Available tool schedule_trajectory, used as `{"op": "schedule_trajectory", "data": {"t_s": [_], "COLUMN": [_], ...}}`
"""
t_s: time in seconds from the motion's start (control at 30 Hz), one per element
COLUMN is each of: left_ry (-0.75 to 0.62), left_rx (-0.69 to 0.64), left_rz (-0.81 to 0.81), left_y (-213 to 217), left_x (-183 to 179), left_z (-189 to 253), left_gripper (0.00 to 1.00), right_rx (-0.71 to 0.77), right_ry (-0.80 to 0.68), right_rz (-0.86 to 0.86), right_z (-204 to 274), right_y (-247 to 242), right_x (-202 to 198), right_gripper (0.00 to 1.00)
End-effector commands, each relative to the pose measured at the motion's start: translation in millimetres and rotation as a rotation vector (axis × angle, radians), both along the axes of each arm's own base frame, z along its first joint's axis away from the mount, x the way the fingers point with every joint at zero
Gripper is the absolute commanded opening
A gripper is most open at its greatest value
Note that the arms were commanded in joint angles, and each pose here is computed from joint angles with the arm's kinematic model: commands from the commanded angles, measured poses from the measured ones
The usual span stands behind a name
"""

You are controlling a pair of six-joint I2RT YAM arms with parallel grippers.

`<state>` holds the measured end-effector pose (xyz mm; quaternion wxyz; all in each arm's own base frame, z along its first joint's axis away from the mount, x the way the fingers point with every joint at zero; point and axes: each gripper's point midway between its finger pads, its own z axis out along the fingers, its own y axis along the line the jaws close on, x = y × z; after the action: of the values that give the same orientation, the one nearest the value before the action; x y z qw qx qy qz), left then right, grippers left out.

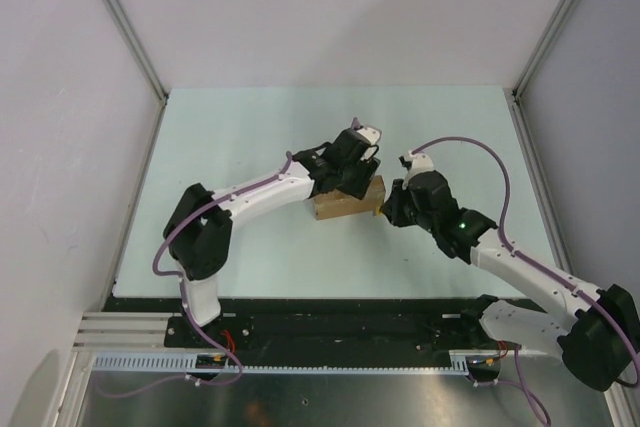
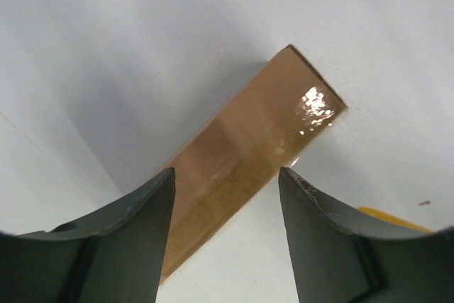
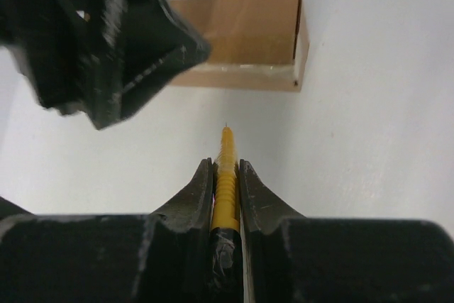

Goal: Unpack the express box

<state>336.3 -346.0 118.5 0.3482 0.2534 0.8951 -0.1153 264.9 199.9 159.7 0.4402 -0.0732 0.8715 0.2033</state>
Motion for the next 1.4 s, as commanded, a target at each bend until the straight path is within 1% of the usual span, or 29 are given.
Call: {"op": "schedule_trajectory", "data": {"t_s": [0.0, 0.13, 0.27, 0.3, 0.4, 0.5, 0.53, 0.6, 0.63, 0.7, 0.83, 0.87, 0.9, 1.03, 1.37], "left_ry": [-0.076, -0.069, -0.014, 0.005, 0.073, 0.114, 0.118, 0.129, 0.143, 0.156, 0.233, 0.262, 0.295, 0.396, 0.425], "left_rx": [-0.117, -0.125, -0.11, -0.113, -0.132, -0.17, -0.18, -0.19, -0.206, -0.227, -0.326, -0.376, -0.394, -0.462, -0.47], "left_rz": [0.002, 0.059, 0.159, 0.193, 0.237, 0.211, 0.154, 0.095, 0.034, -0.003, -0.093, -0.142, -0.158, -0.197, -0.195], "left_y": [2, 22, 56, 69, 91, 101, 99, 99, 94, 91, 71, 62, 57, 44, 45], "left_x": [9, 21, 34, 41, 42, 35, 30, 25, 19, 16, 5, -1, -4, -16, -23], "left_z": [72, 72, 48, 42, 26, 24, 26, 23, 24, 23, 23, 27, 22, 14, 6], "left_gripper": [0.67, 0.69, 0.69, 0.68, 0.66, 0.66, 0.68, 0.68, 0.69, 0.7, 0.7, 0.7, 0.7, 0.68, 0.68], "right_rx": [0.041, 0.023, 0.002, 0.009, 0.04, 0.055, 0.051, 0.045, 0.045, 0.039, 0.012, 0.011, 0.011, 0.039, 0.102], "right_ry": [0.052, 0.086, 0.098, 0.096, 0.068, 0.042, 0.041, 0.036, 0.033, 0.037, 0.036, 0.033, 0.027, -0.025, -0.121], "right_rz": [0.015, -0.004, -0.061, -0.07, -0.095, -0.11, -0.116, -0.124, -0.124, -0.135, -0.189, -0.201, -0.223, -0.258, -0.208], "right_z": [-13, -32, -51, -51, -46, -39, -40, -40, -39, -41, -48, -49, -49, -38, -22], "right_y": [11, 12, 12, 13, 16, 16, 15, 13, 13, 10, 0, -3, -8, -14, -2], "right_x": [-10, -6, 9, 11, 21, 26, 27, 28, 29, 31, 40, 42, 46, 67, 114], "right_gripper": [0.0, 0.0, 0.0, 0.0, 0.0, 0.0, 0.0, 0.0, 0.0, 0.0, 0.0, 0.0, 0.0, 0.0, 0.0]}}
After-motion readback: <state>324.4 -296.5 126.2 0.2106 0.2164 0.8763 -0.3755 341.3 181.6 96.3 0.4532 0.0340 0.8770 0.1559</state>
